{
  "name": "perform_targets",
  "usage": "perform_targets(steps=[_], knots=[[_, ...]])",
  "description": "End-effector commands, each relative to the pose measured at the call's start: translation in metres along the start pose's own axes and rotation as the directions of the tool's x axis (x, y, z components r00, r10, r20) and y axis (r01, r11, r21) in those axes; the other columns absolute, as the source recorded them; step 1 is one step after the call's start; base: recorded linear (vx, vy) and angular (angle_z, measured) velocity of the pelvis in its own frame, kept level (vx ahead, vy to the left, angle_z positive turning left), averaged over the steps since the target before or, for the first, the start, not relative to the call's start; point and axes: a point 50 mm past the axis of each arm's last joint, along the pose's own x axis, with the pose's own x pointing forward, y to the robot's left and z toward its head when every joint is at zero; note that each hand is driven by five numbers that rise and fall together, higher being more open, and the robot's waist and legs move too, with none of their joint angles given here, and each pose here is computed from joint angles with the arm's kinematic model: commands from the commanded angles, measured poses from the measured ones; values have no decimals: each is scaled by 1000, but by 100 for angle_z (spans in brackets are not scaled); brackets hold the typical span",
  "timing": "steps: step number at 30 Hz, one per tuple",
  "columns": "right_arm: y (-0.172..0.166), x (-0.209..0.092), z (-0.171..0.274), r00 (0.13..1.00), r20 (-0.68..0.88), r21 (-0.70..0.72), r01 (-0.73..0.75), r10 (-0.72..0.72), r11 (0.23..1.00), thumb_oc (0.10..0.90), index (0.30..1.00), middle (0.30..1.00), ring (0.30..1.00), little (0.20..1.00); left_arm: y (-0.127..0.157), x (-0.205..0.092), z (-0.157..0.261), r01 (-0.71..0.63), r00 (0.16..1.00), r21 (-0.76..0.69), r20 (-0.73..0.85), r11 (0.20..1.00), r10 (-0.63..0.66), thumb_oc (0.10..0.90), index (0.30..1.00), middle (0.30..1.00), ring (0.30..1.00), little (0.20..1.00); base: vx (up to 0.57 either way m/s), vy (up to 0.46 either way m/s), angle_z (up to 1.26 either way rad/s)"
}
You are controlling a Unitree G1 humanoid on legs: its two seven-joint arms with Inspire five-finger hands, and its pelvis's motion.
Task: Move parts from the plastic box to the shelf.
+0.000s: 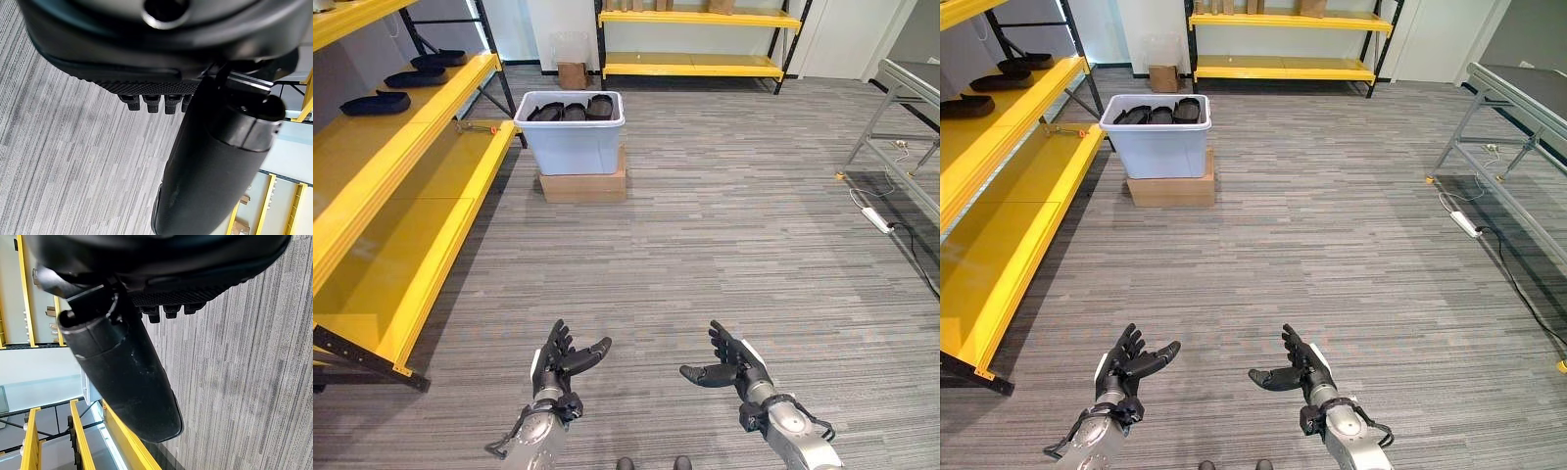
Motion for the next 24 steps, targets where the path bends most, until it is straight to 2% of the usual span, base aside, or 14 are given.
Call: perform_targets(steps=[1,8,24], knots=[[10,13,64,956,278,-84,-73,94,994,900,1000,1000,1000,1000,-21,9,43,120,966,36,225,992,-125,900,1000,1000,1000,1000,0,0,0],[11,13,64,956,276,-93,-72,95,993,900,1000,1000,1000,1000,-20,9,41,99,972,26,210,995,-102,900,1000,1000,1000,1000,0,0,0],[8,12,64,956,281,-82,-63,84,995,900,1000,1000,1000,1000,-23,9,40,137,969,12,205,991,-136,900,1000,1000,1000,1000,0,0,0]])
